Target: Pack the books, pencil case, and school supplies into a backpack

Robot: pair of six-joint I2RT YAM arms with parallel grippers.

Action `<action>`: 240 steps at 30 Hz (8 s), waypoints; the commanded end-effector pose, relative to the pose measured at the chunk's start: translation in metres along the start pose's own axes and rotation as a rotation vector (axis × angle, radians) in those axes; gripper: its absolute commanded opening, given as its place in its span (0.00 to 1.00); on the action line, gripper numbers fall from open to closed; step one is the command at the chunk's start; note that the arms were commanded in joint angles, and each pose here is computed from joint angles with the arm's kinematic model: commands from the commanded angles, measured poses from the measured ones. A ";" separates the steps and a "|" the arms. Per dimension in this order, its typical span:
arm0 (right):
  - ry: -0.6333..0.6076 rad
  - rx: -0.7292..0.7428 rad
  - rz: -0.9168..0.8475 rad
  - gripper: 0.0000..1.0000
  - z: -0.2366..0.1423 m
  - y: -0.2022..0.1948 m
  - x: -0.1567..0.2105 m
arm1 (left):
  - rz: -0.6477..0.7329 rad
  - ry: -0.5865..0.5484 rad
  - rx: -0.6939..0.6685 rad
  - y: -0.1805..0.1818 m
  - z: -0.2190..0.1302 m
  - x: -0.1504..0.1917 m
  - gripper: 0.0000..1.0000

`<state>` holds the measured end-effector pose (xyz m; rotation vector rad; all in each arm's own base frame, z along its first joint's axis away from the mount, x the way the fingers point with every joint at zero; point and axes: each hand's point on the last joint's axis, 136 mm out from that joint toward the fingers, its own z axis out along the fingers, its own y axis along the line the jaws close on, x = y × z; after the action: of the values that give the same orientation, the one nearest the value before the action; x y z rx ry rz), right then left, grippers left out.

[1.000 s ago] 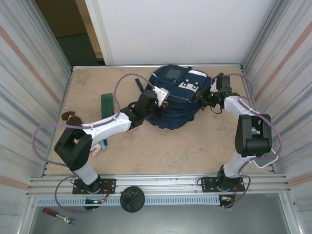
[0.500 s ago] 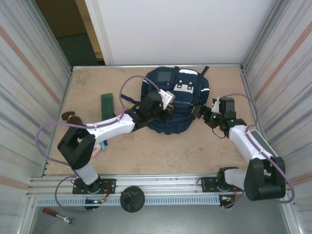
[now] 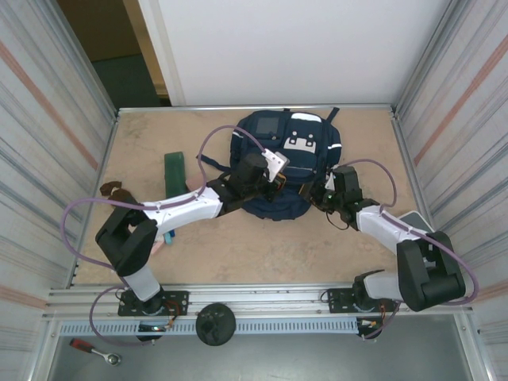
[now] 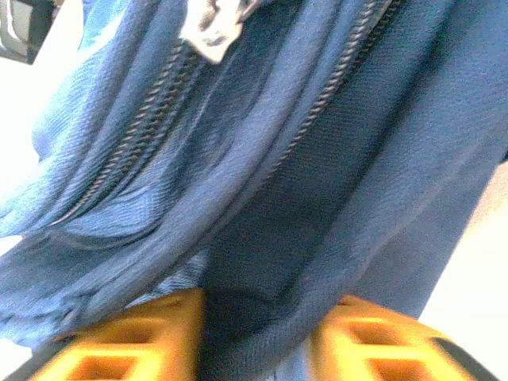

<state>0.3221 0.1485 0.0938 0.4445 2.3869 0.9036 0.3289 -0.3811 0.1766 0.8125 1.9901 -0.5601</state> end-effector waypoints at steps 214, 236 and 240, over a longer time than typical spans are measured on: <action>0.117 -0.203 -0.637 0.00 -0.011 0.197 -0.084 | -0.173 0.028 -0.200 0.074 -0.107 0.054 0.36; 0.081 -0.437 -0.554 0.00 -0.056 0.263 -0.135 | -0.227 0.104 0.005 0.048 0.058 -0.001 0.39; 0.088 -0.480 -0.533 0.00 -0.056 0.270 -0.136 | -0.233 0.089 -0.012 0.044 0.085 -0.004 0.43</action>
<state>0.4246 0.2341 0.2920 -0.3083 2.3400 1.0560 0.3930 -0.3809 0.1023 0.6622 2.2997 -0.6071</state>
